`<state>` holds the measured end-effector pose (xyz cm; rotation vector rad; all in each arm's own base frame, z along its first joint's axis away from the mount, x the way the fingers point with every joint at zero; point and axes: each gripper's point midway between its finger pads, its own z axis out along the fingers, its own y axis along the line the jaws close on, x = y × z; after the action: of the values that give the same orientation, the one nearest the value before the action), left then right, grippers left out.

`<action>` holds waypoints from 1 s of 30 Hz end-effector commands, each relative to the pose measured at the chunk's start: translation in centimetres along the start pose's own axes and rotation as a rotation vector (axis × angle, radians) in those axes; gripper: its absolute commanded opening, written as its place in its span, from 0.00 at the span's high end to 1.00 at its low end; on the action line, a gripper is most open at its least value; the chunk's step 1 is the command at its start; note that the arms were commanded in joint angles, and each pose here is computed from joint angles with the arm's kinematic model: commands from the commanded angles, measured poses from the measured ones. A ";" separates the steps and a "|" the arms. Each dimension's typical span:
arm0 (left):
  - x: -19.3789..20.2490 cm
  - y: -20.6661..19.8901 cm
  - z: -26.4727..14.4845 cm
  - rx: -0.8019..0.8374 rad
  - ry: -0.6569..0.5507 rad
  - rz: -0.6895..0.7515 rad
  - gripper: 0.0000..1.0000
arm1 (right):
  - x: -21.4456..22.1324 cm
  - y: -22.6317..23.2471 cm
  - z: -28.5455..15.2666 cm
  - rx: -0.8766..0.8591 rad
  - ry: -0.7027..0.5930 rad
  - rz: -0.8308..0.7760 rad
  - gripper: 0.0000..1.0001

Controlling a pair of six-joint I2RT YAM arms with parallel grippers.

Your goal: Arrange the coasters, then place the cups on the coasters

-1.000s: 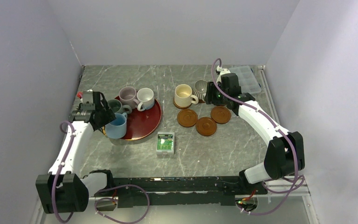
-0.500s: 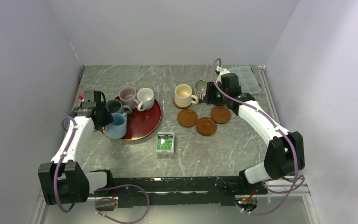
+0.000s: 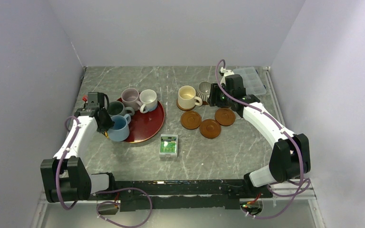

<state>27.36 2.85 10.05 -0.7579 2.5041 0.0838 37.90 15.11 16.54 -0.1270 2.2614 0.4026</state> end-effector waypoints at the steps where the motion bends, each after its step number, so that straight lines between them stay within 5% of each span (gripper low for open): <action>1: 0.4 0.8 -0.6 -0.022 0.025 0.041 0.75 | -1.2 0.4 0.2 -0.025 -0.043 0.009 0.44; 6: 0.4 0.6 -1.2 -0.002 0.031 0.062 0.97 | -1.3 0.5 0.1 -0.026 -0.047 0.011 0.44; 19: -2.4 -3.2 -5.5 0.196 -0.091 0.142 0.97 | -2.2 1.8 -2.0 -0.071 -0.062 0.056 0.44; 30: -0.4 -9.8 -8.6 0.311 -0.114 0.243 0.97 | -1.7 10.3 -6.2 -0.316 -0.065 0.116 0.39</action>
<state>26.87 -4.16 14.83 -0.3156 2.5369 -0.0681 34.46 19.04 21.73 -0.1035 2.1778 0.6727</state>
